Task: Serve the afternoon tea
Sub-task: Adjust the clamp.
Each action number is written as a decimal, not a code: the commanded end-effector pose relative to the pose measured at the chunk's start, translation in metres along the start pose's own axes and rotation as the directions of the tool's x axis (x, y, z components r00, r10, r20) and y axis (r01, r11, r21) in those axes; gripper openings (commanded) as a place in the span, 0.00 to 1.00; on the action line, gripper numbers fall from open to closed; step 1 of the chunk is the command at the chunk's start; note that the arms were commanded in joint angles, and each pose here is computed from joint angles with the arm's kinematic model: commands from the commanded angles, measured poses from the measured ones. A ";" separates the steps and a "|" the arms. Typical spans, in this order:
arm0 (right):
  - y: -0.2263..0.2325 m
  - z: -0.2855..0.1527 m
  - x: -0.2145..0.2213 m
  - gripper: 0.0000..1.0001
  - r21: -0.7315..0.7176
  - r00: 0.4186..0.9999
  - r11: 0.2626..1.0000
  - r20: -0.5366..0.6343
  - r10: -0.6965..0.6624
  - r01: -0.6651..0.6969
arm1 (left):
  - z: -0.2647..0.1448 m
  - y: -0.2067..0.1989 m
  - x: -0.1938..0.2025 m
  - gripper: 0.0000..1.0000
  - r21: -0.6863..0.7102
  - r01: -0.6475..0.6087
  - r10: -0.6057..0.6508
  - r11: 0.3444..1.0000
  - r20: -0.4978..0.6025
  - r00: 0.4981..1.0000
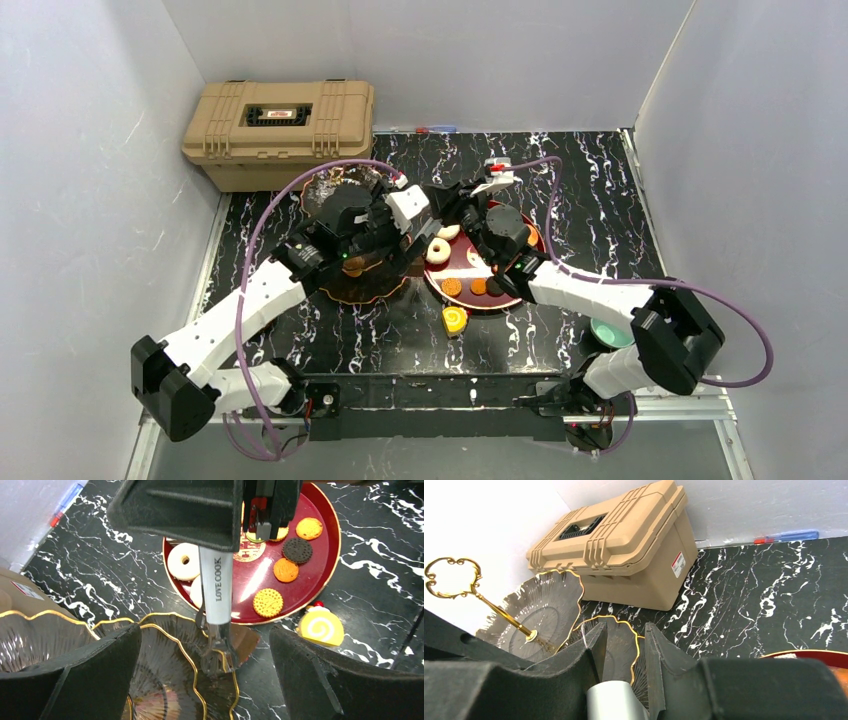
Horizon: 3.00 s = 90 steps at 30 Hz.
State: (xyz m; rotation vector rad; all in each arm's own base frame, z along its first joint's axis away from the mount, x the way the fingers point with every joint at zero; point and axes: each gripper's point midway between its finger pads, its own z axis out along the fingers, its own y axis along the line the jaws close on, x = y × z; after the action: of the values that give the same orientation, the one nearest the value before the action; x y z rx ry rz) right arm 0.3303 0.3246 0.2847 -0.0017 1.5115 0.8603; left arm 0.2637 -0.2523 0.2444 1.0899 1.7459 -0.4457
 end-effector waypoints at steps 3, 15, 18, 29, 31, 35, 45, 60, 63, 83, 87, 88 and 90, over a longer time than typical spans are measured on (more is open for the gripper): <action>0.023 0.005 -0.028 0.01 -0.089 0.987 0.990 0.103 0.121 -0.112 | 0.017 0.007 -0.005 0.98 -0.046 -0.072 0.073 0.996 0.032 0.997; 0.025 -0.008 -0.015 0.01 -0.143 0.984 0.979 0.077 0.160 -0.147 | 0.034 -0.015 0.010 0.83 -0.023 -0.198 0.198 0.980 0.019 0.980; 0.025 -0.014 -0.010 0.01 -0.167 0.983 0.973 0.067 0.172 -0.159 | 0.037 -0.017 0.012 0.73 -0.043 -0.251 0.252 0.967 0.022 0.967; 0.025 -0.034 -0.011 0.01 -0.219 0.975 0.958 0.085 0.205 -0.183 | 0.045 -0.009 0.019 0.45 -0.110 -0.353 0.352 0.929 -0.024 0.936; 0.024 -0.036 -0.013 0.01 -0.221 0.973 0.958 0.095 0.208 -0.183 | 0.046 -0.010 0.021 0.45 -0.108 -0.356 0.354 0.928 -0.031 0.935; 0.026 -0.038 -0.014 0.01 -0.242 0.969 0.951 0.107 0.222 -0.191 | 0.046 -0.014 0.021 0.51 -0.093 -0.357 0.356 0.929 -0.026 0.934; 0.025 -0.054 -0.007 0.01 -0.282 0.969 0.939 0.086 0.229 -0.197 | 0.053 -0.015 0.028 0.38 -0.079 -0.408 0.405 0.910 -0.048 0.913; 0.024 -0.081 0.021 0.12 -0.341 0.981 0.922 0.001 0.195 -0.183 | 0.053 -0.025 0.058 0.22 -0.001 -0.583 0.582 0.812 -0.064 0.811; 0.027 -0.082 0.021 0.25 -0.347 0.983 0.922 -0.002 0.183 -0.172 | 0.052 -0.025 0.060 0.22 0.000 -0.598 0.596 0.802 -0.071 0.800; 0.026 -0.087 0.010 0.62 -0.316 0.995 0.944 -0.004 0.099 -0.095 | 0.034 -0.025 0.062 0.08 -0.017 -0.607 0.604 0.794 -0.074 0.793; 0.020 -0.090 0.011 0.62 -0.288 0.996 0.953 -0.011 0.093 -0.092 | 0.030 -0.031 0.055 0.06 -0.015 -0.610 0.609 0.792 -0.043 0.792; 0.018 -0.091 0.011 0.62 -0.278 0.996 0.957 -0.008 0.087 -0.086 | 0.029 -0.034 0.051 0.06 -0.015 -0.606 0.605 0.795 -0.027 0.795; 0.013 -0.094 0.007 0.63 -0.257 0.997 0.964 -0.001 0.071 -0.069 | 0.027 -0.038 0.041 0.06 -0.018 -0.580 0.580 0.814 0.007 0.815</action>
State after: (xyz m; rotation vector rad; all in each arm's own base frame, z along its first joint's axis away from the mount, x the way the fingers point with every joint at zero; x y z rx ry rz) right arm 0.2410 0.3015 0.2542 -0.1550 1.4382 1.1509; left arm 0.2500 -0.2632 0.1585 1.6012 1.3609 0.0089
